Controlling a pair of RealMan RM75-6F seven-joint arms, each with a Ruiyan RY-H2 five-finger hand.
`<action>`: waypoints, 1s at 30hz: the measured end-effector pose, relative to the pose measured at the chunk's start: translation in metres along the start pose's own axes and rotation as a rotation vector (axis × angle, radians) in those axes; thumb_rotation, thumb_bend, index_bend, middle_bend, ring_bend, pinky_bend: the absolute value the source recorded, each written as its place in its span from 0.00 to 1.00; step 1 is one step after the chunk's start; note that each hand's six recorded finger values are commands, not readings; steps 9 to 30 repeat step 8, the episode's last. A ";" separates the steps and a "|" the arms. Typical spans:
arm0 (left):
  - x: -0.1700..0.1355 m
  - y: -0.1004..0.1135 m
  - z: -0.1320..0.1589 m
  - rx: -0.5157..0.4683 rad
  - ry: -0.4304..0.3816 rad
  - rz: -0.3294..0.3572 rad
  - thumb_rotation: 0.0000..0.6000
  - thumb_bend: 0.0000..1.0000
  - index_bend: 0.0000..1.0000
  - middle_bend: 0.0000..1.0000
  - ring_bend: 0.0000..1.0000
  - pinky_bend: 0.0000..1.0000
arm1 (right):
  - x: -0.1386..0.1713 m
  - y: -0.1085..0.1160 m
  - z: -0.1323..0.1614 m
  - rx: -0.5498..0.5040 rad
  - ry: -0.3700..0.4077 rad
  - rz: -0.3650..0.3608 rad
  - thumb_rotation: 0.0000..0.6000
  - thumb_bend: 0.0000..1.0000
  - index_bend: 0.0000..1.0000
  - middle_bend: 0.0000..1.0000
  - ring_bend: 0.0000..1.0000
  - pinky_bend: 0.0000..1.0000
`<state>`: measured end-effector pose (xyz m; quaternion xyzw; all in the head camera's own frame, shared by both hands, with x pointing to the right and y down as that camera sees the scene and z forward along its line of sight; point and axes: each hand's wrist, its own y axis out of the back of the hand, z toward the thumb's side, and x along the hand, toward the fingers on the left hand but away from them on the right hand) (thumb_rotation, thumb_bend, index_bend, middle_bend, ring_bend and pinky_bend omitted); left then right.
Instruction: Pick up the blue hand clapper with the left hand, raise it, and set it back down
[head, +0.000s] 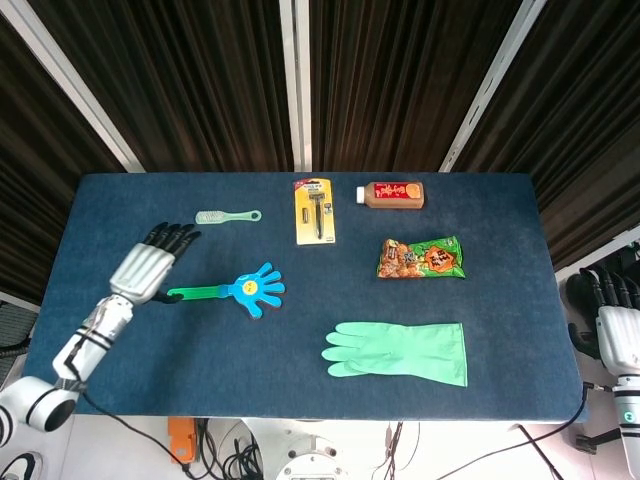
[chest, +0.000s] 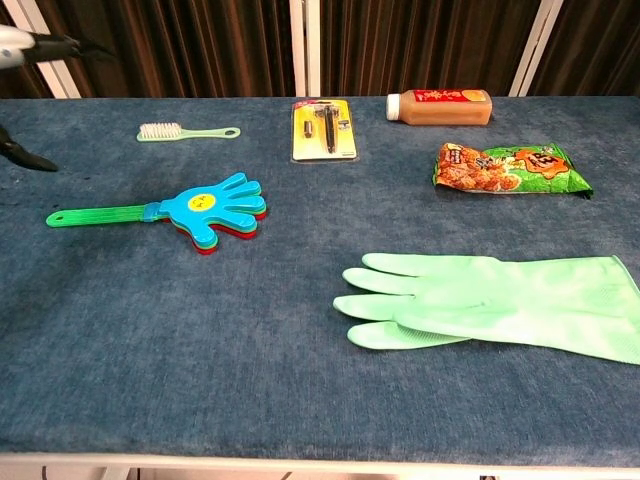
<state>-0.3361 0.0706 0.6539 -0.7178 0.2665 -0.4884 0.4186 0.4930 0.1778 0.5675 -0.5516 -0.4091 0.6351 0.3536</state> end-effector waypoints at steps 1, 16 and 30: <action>-0.013 0.003 -0.010 -0.001 0.038 0.031 1.00 0.10 0.00 0.00 0.00 0.00 | 0.002 0.001 0.001 -0.003 0.007 -0.014 1.00 0.29 0.00 0.00 0.00 0.00; -0.106 -0.008 -0.062 -0.003 0.271 0.084 1.00 0.12 0.00 0.00 0.00 0.00 | 0.008 0.000 0.008 -0.004 0.031 -0.045 1.00 0.29 0.00 0.00 0.00 0.00; -0.106 -0.008 -0.062 -0.003 0.271 0.084 1.00 0.12 0.00 0.00 0.00 0.00 | 0.008 0.000 0.008 -0.004 0.031 -0.045 1.00 0.29 0.00 0.00 0.00 0.00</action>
